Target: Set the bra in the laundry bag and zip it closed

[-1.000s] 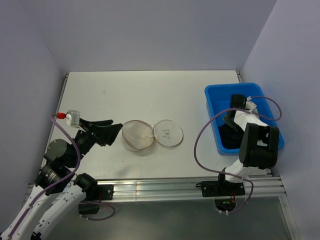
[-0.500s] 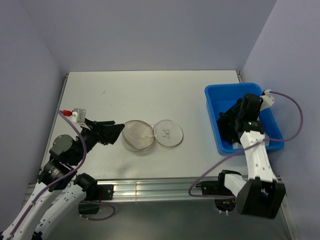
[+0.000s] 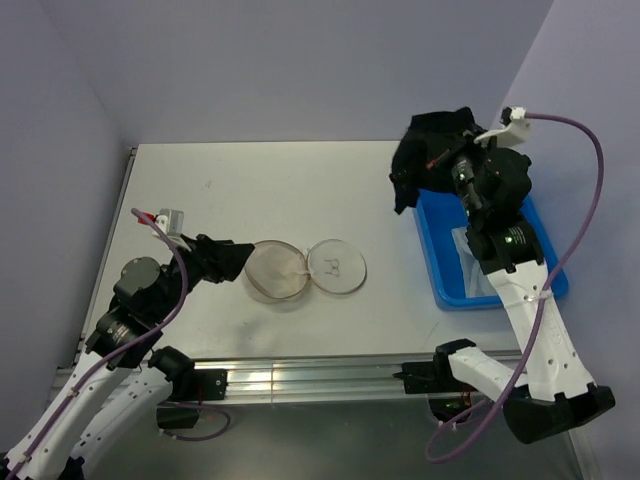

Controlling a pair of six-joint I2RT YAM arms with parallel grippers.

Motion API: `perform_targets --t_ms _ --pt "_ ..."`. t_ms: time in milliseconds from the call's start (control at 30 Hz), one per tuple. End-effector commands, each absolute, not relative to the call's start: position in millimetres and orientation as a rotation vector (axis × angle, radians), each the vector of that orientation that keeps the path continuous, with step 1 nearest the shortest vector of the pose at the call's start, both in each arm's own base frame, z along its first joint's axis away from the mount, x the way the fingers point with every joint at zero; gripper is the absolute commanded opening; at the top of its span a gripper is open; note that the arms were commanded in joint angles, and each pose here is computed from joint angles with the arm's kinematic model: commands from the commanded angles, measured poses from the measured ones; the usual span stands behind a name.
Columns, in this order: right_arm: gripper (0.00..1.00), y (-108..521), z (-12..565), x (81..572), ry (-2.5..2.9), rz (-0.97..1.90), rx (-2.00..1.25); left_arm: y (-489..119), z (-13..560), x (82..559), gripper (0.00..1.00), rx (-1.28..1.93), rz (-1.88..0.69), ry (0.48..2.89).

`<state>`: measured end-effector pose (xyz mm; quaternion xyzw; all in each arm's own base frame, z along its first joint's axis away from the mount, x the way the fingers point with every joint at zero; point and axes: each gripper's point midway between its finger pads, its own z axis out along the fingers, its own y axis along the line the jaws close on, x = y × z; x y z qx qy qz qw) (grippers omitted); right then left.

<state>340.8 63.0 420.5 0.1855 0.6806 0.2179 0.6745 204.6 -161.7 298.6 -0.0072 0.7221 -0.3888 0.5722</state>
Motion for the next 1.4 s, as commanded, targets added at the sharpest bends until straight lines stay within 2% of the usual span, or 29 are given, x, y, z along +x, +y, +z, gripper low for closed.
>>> perform_targets --t_ms 0,67,100,167,200,233,267,300,367,433,567,600,733,900,967,1067,1133,1167,1200,1233,1367 --pt "0.0 95 450 348 1.491 0.545 0.285 -162 305 211 0.74 -0.031 -0.908 1.669" --pt "0.0 108 430 368 1.534 0.558 0.29 -166 303 213 0.74 -0.031 -0.926 1.679" --pt "0.0 113 398 384 1.595 0.547 0.305 -169 299 215 0.74 -0.035 -0.93 1.693" --pt "0.0 120 368 399 1.632 0.577 0.359 -172 297 217 0.74 -0.031 -0.939 1.703" --pt "0.12 124 323 411 1.72 0.555 0.38 -175 291 220 0.74 -0.03 -0.937 1.725" --pt "0.28 125 300 417 1.771 0.544 0.412 -177 290 222 0.74 -0.032 -0.94 1.734" --pt "0.4 125 277 421 1.837 0.513 0.433 -179 287 225 0.74 -0.038 -0.939 1.743" --pt "0.61 122 248 425 1.916 0.458 0.461 -182 284 230 0.75 -0.043 -0.939 1.762" --pt "0.68 122 232 425 1.943 0.443 0.444 -188 279 236 0.75 -0.044 -0.944 1.788" --pt "0.69 124 229 422 1.948 0.447 0.409 -198 274 249 0.74 -0.045 -0.948 1.818" --pt "0.67 133 223 415 1.997 0.47 0.325 -220 273 269 0.73 -0.037 -0.99 1.839" --pt "0.59 136 216 412 2.018 0.475 0.308 -223 270 278 0.73 -0.055 -0.978 1.858" --pt "0.4 153 189 398 2.1 0.481 0.219 -234 271 305 0.69 -0.091 -0.959 1.853" --pt "0.28 155 179 374 2.069 0.57 0.328 -261 249 348 0.59 -0.071 -0.861 1.962" --pt "0.27 148 186 364 2.01 0.584 0.364 -274 240 357 0.57 -0.03 -0.818 2.014" --pt "0.25 135 205 340 1.91 0.617 0.404 -305 231 377 0.51 0.081 -0.768 2.059" --pt "0.19 126 214 318 1.85 0.644 0.416 -330 223 389 0.46 0.175 -0.752 2.066" --pt "0.14 119 207 311 1.845 0.623 0.434 -341 237 397 0.43 0.204 -0.757 2.033" --pt "0.11 113 225 303 1.779 0.637 0.431 -357 214 401 0.35 0.24 -0.739 2.082" --pt "0.09 108 220 295 1.789 0.615 0.436 -364 203 401 0.33 0.263 -0.715 2.116" --pt "0.04 92 225 277 1.738 0.579 0.453 -409 176 410 0.4 0.372 -0.618 2.172"
